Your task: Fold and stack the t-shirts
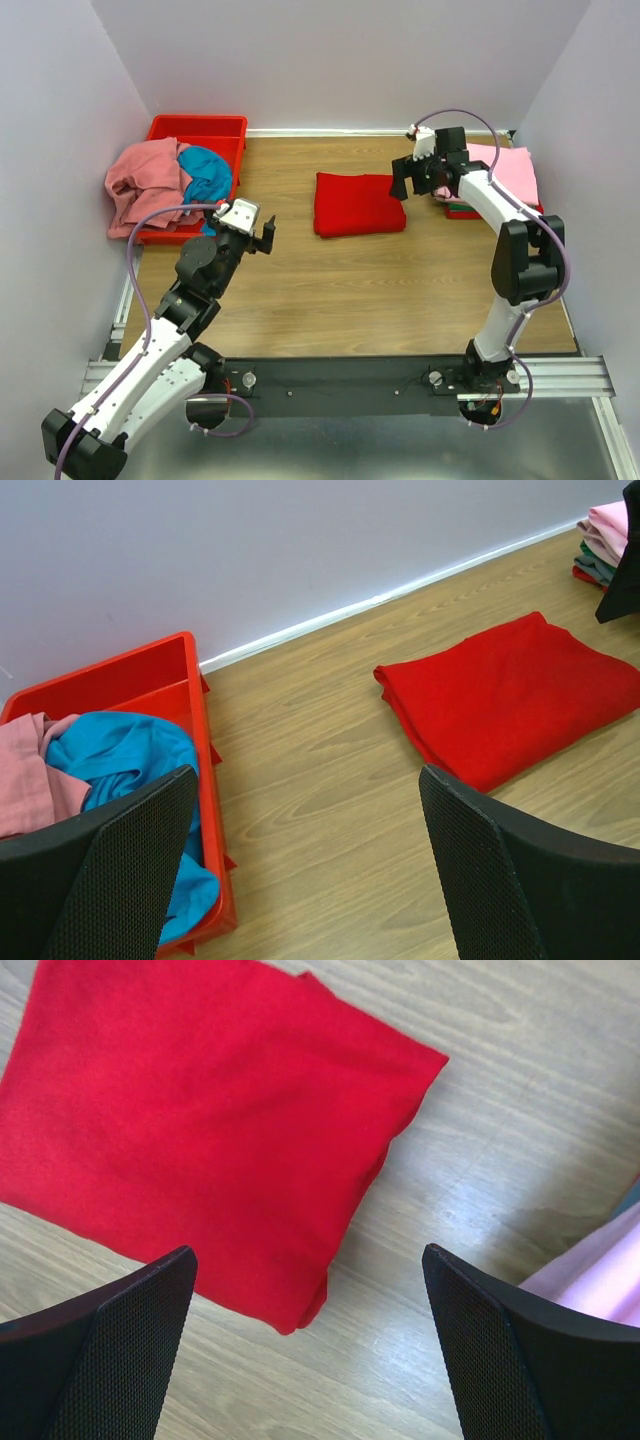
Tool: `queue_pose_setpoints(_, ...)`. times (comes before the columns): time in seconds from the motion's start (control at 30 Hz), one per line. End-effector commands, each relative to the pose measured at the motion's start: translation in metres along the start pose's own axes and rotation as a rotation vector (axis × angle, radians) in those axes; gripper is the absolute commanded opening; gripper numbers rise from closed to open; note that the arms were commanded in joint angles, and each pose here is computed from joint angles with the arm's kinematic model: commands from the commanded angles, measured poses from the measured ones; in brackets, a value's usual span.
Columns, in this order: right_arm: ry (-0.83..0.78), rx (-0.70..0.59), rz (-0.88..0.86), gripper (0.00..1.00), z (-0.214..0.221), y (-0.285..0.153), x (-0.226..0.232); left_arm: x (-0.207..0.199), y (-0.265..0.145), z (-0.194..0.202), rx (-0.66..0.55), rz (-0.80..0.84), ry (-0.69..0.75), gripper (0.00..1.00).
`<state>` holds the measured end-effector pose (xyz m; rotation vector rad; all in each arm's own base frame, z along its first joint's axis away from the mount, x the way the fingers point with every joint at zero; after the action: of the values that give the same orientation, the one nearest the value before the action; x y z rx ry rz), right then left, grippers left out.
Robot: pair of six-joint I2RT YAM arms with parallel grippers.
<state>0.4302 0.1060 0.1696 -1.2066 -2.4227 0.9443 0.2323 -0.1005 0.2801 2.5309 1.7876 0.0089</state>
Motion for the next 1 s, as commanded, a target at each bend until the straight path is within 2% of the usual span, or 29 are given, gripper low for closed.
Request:
queue_pose_setpoints(0.0,0.052,0.022,-0.062,1.00,0.012,0.010,0.004,-0.003,0.001,-0.001,-0.014,0.026,-0.007,0.99)
queue_pose_setpoints(0.53,0.147,0.118,-0.062,1.00,0.039,0.054,-0.006,-0.003,0.002,0.000,-0.013,0.026,0.001,0.98)
queue_pose_setpoints(0.7,0.182,0.116,-0.059,1.00,0.030,0.074,-0.016,-0.003,0.003,0.001,-0.005,0.029,0.003,0.98)
queue_pose_setpoints(0.97,0.242,0.141,-0.141,1.00,0.034,0.107,-0.016,-0.002,0.005,0.005,0.007,0.021,0.013,0.98)
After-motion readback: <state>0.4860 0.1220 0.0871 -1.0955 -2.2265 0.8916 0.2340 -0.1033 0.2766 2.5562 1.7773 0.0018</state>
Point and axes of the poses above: each gripper's point midway between its finger pads, its own y axis out along the fingers, its own x axis along the line the jaws close on, z = x × y, the point moved 6 cm from there along -y, back along the fingers, and after that the axes turned 12 degrees about -y, right-handed, at the moved point
